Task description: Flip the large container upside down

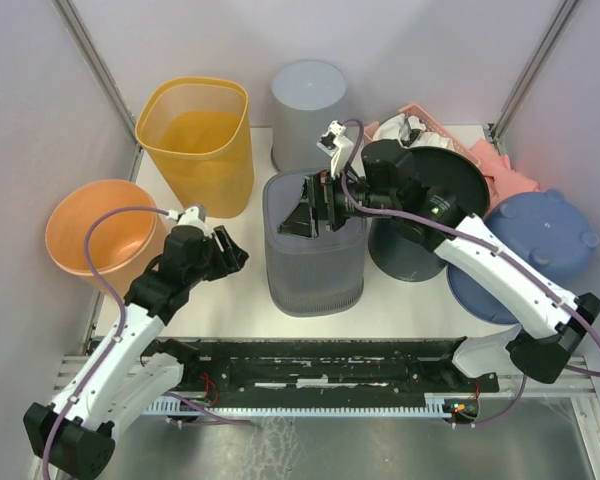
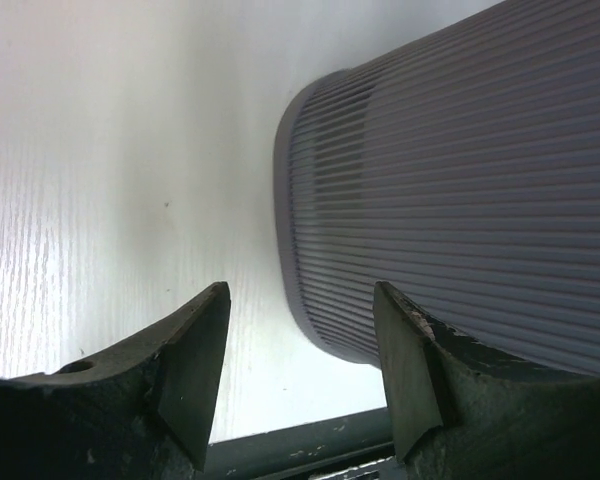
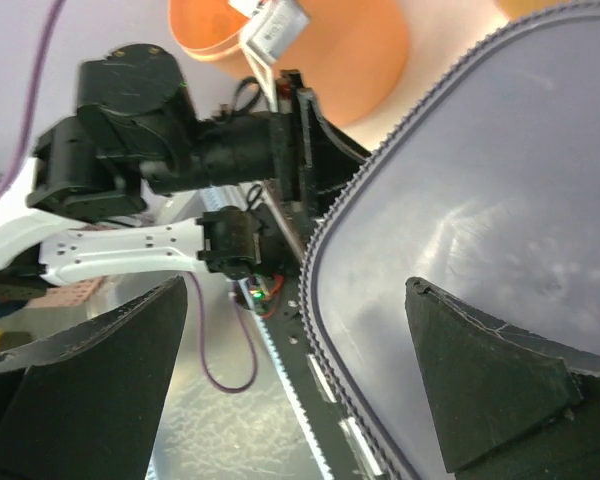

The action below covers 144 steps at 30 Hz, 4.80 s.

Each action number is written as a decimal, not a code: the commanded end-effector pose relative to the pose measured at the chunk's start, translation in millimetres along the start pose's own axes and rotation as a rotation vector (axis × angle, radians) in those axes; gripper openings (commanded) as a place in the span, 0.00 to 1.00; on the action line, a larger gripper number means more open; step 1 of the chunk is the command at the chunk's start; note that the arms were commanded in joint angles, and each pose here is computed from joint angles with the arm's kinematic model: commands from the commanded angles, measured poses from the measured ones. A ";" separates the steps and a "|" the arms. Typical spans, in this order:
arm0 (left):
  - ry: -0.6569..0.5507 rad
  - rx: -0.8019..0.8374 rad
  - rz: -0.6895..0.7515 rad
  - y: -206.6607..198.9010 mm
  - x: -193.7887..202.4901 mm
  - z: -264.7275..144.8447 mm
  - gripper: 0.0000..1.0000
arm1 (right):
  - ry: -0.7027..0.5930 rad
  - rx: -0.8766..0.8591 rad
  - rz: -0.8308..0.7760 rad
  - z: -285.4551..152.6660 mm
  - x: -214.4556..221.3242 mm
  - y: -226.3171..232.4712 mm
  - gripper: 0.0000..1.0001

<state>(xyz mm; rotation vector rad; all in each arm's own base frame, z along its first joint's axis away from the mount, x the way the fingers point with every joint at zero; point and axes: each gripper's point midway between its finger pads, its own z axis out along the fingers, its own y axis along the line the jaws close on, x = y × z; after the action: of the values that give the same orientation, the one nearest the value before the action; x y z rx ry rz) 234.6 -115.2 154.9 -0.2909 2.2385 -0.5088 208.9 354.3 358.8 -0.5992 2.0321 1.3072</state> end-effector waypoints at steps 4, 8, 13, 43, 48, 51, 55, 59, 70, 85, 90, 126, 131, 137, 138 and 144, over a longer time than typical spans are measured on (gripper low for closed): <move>-0.153 0.155 0.008 -54.1 -68.8 -57.2 0.70 | -0.032 0.277 -0.360 -89.0 -15.3 -13.4 0.99; -0.230 0.168 0.054 -69.3 -102.8 -83.0 0.76 | 0.060 0.299 -0.454 -118.7 17.1 -21.7 0.99; -0.279 0.135 0.113 -85.3 -142.7 -84.0 0.82 | 0.246 0.106 -0.441 -118.2 86.1 -16.6 0.99; -0.330 -0.132 0.461 -126.6 -310.7 27.3 0.99 | -0.155 0.429 -0.216 -6.5 26.5 -90.8 0.99; -0.295 -0.193 0.468 -112.5 -317.7 66.3 0.96 | -0.185 0.515 -0.258 -57.1 35.4 -95.5 0.99; -0.251 -0.213 0.465 -105.1 -310.5 95.0 0.92 | -0.232 0.559 -0.280 -82.5 31.0 -95.2 0.99; -0.223 -0.266 0.443 -92.0 -302.6 115.5 0.89 | -0.267 0.604 -0.307 -101.6 25.5 -96.0 0.99; -0.209 -0.317 0.442 -80.0 -297.6 124.3 0.75 | -0.265 0.612 -0.309 -101.3 24.8 -97.3 0.99; -0.251 -0.337 0.468 -81.7 -312.2 100.2 0.03 | -0.161 0.549 -0.313 -52.2 39.5 -108.4 0.99; -0.895 -0.087 0.454 -175.4 -387.0 -210.1 0.03 | -0.150 0.699 -0.343 23.5 30.2 -175.6 0.99; -1.042 -0.031 0.409 -174.9 -386.0 -289.2 0.03 | -0.155 0.648 -0.349 52.0 30.8 -182.3 0.99; -1.209 0.411 0.274 -191.7 -355.0 -403.2 0.03 | -0.436 0.299 -0.203 313.5 -78.6 -193.4 0.99; -1.167 0.399 0.267 -190.5 -350.7 -389.0 0.03 | -0.423 0.130 -0.199 291.6 -86.7 -140.9 0.99; -1.153 0.423 0.246 -195.8 -351.0 -382.1 0.03 | -0.412 0.094 -0.115 199.3 -49.3 -107.9 0.99; -1.154 0.428 0.238 -196.5 -351.3 -381.7 0.03 | -0.379 0.097 -0.098 186.9 -36.5 -104.8 0.99; -1.139 0.421 0.182 -191.0 -350.4 -380.6 0.03 | -0.173 0.085 -0.053 104.5 37.0 -75.4 0.99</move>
<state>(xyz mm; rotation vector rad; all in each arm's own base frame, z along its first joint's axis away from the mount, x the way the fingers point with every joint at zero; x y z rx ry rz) 206.0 -65.3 659.3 -0.0444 1.1808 -0.4121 317.1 446.0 224.0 -0.4161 1.9037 1.0869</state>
